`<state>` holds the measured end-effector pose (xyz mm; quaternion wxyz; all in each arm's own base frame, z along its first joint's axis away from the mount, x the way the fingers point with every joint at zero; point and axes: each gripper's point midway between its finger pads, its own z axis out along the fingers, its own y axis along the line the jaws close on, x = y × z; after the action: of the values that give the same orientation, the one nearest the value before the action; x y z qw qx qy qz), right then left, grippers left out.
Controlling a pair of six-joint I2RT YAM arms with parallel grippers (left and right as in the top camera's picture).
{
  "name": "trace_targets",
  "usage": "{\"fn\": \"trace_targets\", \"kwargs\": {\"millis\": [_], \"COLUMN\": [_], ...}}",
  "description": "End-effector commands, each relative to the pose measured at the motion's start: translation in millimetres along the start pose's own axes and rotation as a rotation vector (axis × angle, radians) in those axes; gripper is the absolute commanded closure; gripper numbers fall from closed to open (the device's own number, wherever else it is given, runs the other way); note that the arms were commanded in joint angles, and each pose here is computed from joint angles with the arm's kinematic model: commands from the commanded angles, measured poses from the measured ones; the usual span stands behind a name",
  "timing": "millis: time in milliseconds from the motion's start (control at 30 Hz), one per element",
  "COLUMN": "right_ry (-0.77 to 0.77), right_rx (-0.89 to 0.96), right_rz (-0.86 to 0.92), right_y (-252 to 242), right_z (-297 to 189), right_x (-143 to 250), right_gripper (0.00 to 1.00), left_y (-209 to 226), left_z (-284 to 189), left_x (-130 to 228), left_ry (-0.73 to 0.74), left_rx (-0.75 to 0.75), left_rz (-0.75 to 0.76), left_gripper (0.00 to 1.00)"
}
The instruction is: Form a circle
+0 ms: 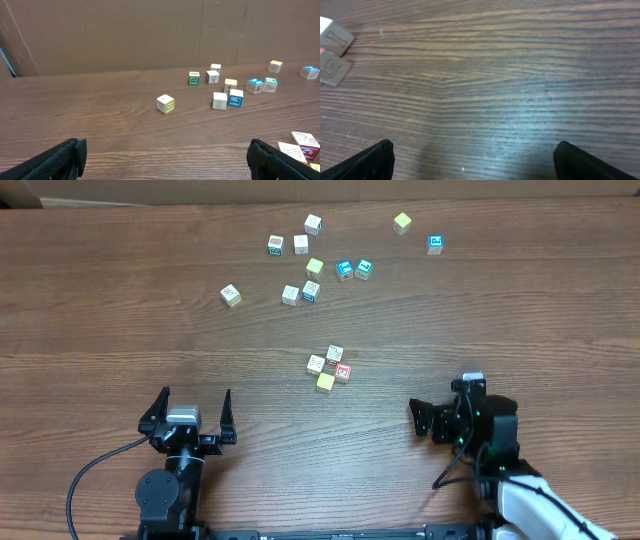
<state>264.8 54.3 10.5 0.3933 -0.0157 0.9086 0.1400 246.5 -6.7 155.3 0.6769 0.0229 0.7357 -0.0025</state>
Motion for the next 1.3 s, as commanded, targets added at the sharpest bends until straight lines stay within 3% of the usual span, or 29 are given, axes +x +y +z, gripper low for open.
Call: {"fn": "trace_targets", "kwargs": {"millis": [0,800,1267], "right_ry": [-0.036,-0.229,-0.469], "right_rx": [-0.018,0.001,-0.013], "right_rz": [-0.007,-0.053,-0.201], "right_y": [3,9,23], "right_z": [-7,-50,-83], "right_x": [3,-21,-66], "right_gripper": [0.0,0.0,0.0], "left_y": [0,0,0], "left_z": [0,0,0], "left_x": [0,0,0], "left_ry": [-0.007,-0.007,-0.007], "left_rx": [0.001,0.001,0.001], "left_rz": [0.016,0.016,0.017], "left_gripper": [0.0,0.0,0.0]}}
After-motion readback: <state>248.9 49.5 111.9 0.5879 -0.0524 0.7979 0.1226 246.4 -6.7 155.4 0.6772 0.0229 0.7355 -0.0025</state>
